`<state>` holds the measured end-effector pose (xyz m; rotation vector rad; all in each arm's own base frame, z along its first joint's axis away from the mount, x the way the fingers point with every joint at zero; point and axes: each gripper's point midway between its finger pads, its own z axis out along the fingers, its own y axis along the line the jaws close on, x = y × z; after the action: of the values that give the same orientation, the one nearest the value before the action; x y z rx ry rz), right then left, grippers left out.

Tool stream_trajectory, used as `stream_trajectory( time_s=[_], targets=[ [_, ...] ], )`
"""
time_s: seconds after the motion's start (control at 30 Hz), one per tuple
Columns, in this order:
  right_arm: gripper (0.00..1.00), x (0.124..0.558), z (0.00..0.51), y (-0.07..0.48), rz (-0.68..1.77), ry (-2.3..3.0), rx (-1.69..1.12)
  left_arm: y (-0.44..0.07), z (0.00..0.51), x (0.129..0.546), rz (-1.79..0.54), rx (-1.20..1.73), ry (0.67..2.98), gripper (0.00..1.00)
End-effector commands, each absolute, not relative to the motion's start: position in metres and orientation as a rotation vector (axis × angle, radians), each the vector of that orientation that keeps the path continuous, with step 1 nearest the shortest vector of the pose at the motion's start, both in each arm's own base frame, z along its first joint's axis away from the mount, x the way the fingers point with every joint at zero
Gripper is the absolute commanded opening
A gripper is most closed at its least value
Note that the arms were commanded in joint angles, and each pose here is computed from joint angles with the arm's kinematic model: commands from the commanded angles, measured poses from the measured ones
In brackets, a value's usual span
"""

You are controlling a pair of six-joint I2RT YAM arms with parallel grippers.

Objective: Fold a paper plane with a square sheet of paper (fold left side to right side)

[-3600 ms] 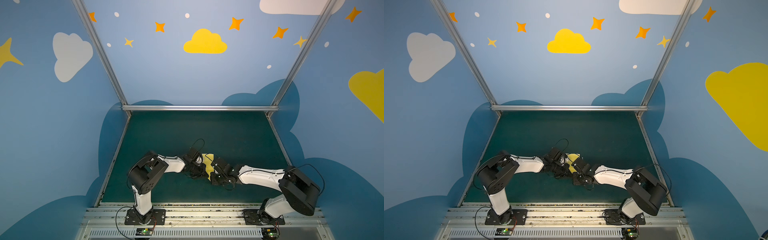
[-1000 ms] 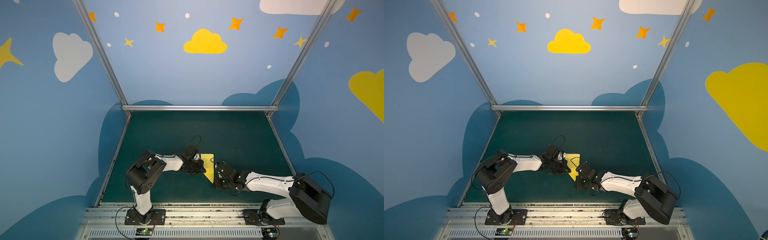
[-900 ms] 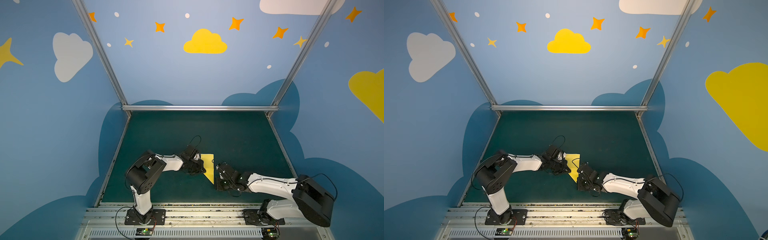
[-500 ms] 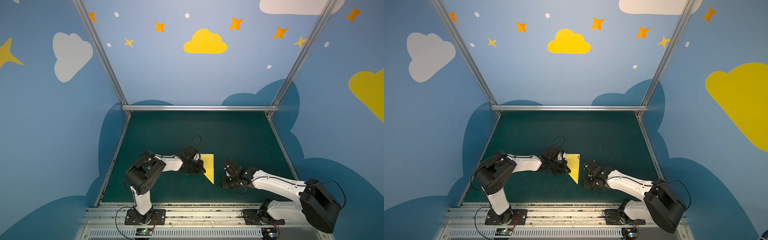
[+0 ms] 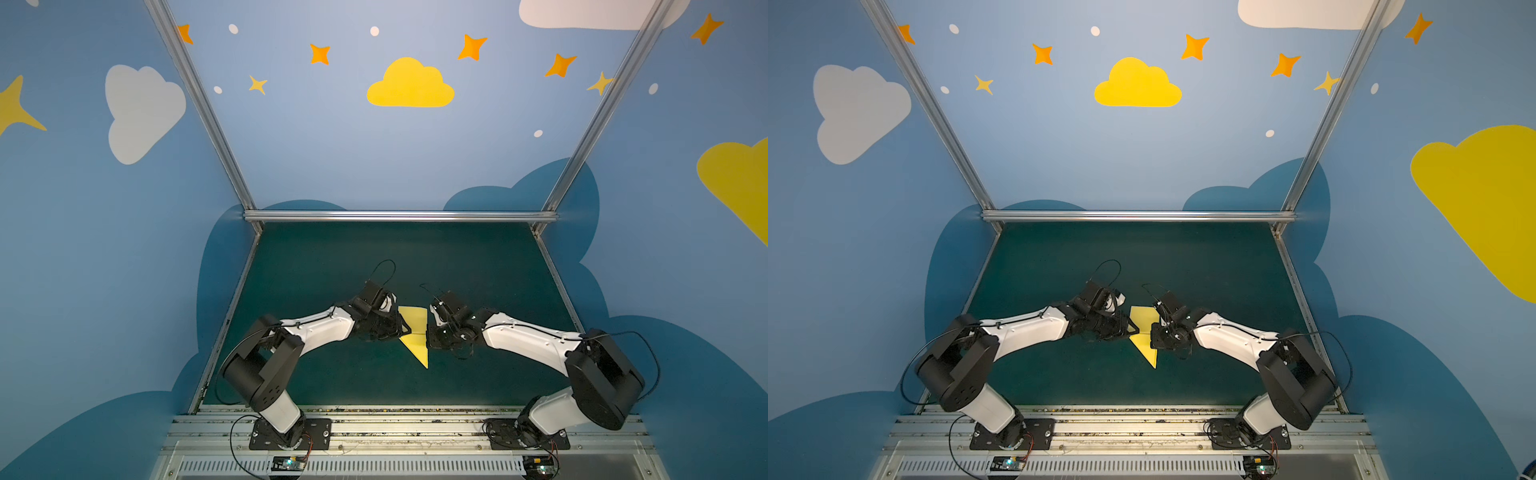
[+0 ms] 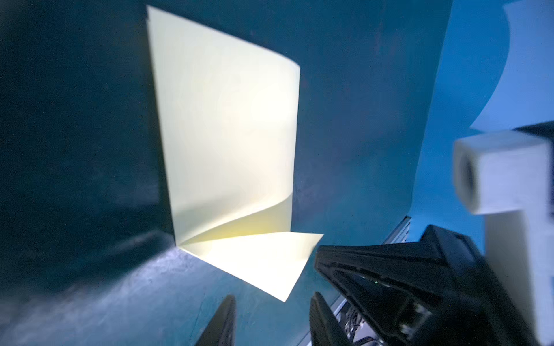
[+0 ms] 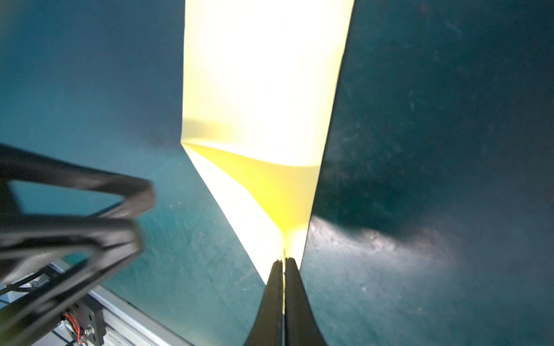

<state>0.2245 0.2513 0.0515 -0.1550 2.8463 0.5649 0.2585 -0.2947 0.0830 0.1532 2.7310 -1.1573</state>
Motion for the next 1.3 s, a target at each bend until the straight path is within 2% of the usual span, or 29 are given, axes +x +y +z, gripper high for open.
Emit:
stream_trajectory(
  time_s=[0.0,0.23,0.37,0.47,0.7,0.93,1.27],
  targets=[
    [0.00,0.232,0.061,0.254,0.598,2.817,-0.168,-0.276,0.086,0.260,-1.103,0.105,2.739,0.53],
    [0.00,0.225,0.073,0.271,0.744,2.792,-0.272,-0.247,0.076,0.268,-1.039,0.024,2.751,0.74],
    [0.00,0.225,0.070,0.274,0.722,2.810,-0.306,-0.239,0.068,0.272,-0.989,0.016,2.759,0.80],
    [0.00,0.227,0.068,0.273,0.704,2.809,-0.304,-0.238,0.062,0.273,-0.977,0.017,2.767,0.81],
    [0.00,0.235,0.058,0.267,0.643,2.815,-0.279,-0.249,0.056,0.273,-1.074,-0.008,2.776,0.76],
    [0.00,0.245,0.054,0.265,0.625,2.809,-0.255,-0.262,0.048,0.271,-1.151,0.009,2.798,0.63],
    [0.00,0.253,0.046,0.264,0.620,2.822,-0.237,-0.277,0.040,0.268,-1.177,0.050,2.811,0.51]
  ],
)
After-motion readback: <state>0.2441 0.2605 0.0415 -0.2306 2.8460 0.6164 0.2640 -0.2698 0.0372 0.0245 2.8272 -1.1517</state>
